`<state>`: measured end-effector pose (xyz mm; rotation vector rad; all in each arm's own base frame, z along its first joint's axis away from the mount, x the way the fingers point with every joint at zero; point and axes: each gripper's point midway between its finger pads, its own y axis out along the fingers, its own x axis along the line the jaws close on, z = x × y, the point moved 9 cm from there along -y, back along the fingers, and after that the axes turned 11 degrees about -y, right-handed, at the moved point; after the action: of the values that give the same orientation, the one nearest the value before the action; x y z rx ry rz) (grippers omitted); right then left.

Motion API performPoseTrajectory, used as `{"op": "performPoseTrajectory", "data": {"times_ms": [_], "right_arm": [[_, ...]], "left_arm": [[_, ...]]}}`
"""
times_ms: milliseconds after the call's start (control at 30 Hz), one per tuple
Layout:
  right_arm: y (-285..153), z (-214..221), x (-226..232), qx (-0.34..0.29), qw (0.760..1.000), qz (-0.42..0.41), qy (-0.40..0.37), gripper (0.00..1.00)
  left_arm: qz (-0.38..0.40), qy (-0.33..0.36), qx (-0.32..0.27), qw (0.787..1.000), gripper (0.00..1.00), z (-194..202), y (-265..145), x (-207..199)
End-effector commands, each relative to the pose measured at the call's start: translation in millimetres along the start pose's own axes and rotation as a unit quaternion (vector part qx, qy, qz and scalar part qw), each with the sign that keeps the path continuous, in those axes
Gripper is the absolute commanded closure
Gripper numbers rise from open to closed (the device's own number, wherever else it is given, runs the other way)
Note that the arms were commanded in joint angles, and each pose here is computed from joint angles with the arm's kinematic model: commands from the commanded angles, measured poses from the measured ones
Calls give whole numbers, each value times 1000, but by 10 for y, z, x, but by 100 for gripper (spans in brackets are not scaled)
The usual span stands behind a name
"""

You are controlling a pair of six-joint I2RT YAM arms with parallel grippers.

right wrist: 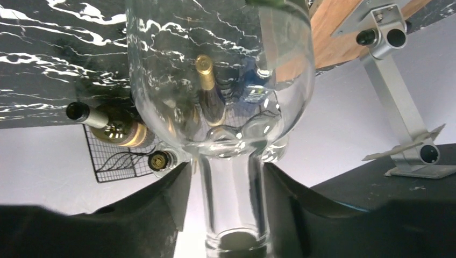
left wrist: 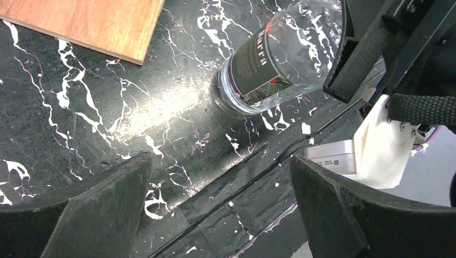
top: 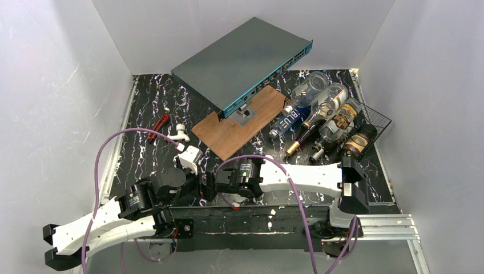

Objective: Take the wine bottle off the wine rack
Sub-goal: Place the wine bottle at the center of the board.

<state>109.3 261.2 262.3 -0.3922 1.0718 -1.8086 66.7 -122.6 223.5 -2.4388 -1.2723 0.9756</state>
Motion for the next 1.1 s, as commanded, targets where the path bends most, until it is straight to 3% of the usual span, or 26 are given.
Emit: {"op": "performPoseTrajectory", "data": {"times_ms": [0, 67, 267, 333, 500, 967, 1067], "right_arm": [[-119, 86, -107, 26, 999, 26, -27, 33], [-162, 88, -145, 17, 999, 33, -19, 24], [-316, 101, -218, -15, 998, 56, 4, 9], [-536, 150, -274, -64, 994, 87, 35, 2], [-871, 323, -251, -145, 977, 133, 83, 2], [-961, 844, -244, -189, 953, 156, 179, 2], [-935, 1144, -219, -211, 933, 158, 246, 2]], "left_arm": [[-11, -3, -10, 1000, 1, -8, -33, 38], [-10, -2, -12, 1000, 1, -14, -45, 43], [-11, -2, -13, 1000, 1, -25, -79, 52], [-7, -3, -18, 1000, 1, -43, -116, 56], [5, 6, -19, 1000, 1, -100, -166, 18], [17, 38, -34, 999, 1, -234, -264, -19], [63, 58, -38, 996, 1, -296, -231, -146]]}}
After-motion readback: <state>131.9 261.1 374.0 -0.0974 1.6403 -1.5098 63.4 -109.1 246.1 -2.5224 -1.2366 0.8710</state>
